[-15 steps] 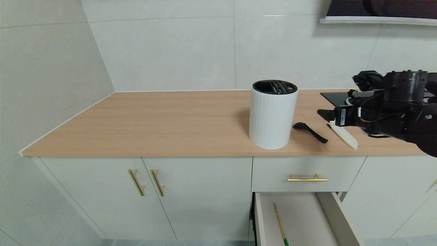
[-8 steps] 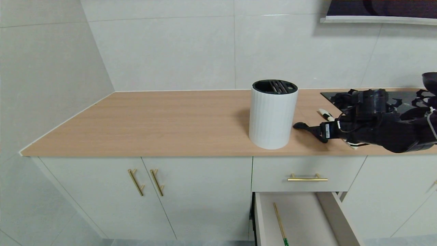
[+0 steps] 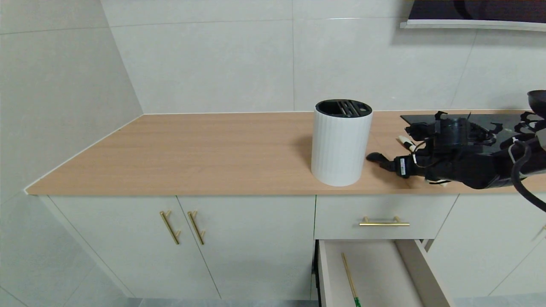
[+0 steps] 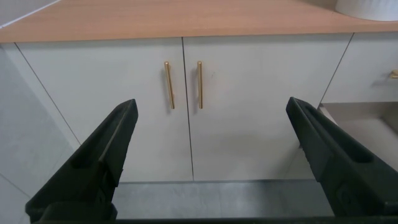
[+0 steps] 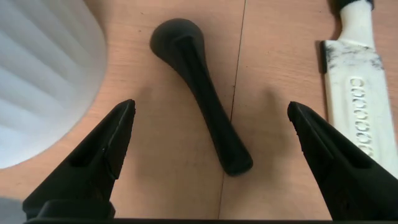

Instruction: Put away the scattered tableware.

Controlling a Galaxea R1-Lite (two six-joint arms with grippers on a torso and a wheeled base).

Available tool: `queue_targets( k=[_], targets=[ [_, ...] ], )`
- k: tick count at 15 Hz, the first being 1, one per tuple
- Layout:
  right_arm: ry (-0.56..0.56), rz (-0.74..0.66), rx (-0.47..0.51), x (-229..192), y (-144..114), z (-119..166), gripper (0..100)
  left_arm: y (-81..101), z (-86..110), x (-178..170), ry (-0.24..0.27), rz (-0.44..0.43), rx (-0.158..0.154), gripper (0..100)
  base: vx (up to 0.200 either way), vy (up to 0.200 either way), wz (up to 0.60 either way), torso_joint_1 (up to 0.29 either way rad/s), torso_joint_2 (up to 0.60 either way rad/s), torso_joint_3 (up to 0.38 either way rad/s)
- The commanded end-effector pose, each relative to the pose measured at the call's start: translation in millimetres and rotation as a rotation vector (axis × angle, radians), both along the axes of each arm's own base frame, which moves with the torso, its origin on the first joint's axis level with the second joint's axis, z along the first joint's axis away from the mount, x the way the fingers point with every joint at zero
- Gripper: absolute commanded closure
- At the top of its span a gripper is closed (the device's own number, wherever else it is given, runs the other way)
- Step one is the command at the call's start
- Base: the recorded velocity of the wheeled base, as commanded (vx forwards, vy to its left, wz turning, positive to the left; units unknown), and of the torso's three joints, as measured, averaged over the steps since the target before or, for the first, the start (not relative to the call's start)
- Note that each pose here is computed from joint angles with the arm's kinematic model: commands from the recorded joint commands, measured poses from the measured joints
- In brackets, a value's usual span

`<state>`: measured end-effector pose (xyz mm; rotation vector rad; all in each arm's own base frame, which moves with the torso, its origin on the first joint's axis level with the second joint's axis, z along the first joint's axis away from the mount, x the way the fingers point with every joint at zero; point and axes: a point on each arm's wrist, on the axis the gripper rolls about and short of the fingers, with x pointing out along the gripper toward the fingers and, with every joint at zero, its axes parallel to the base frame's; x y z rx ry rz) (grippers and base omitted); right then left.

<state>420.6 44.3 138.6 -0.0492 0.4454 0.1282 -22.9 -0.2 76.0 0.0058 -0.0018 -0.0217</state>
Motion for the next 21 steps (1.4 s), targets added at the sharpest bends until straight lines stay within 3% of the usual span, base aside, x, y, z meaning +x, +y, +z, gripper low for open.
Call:
queue_targets(
  k=[1, 8, 9, 21],
  targets=[
    [0.017, -0.005, -0.001, 7, -2, -10, 0, 0.0, 0.0, 0, 0.002, 0.000, 0.000, 0, 0.000, 0.000, 0.00, 0.000, 0.00, 0.000],
    [0.013, -0.021, -0.010, 11, -2, -16, 0, 0.0, 0.0, 0, 0.002, 0.000, 0.000, 0, 0.000, 0.000, 0.00, 0.000, 0.00, 0.000],
    [0.018, -0.023, -0.013, 12, -2, -18, 100, 0.0, 0.0, 0, 0.002, 0.000, 0.000, 0, 0.000, 0.000, 0.00, 0.000, 0.00, 0.000],
    [-0.002, -0.030, -0.012, 7, -2, -7, 100, 0.0, 0.0, 0, 0.002, 0.000, 0.000, 0, 0.000, 0.000, 0.00, 0.000, 0.00, 0.000]
  ],
)
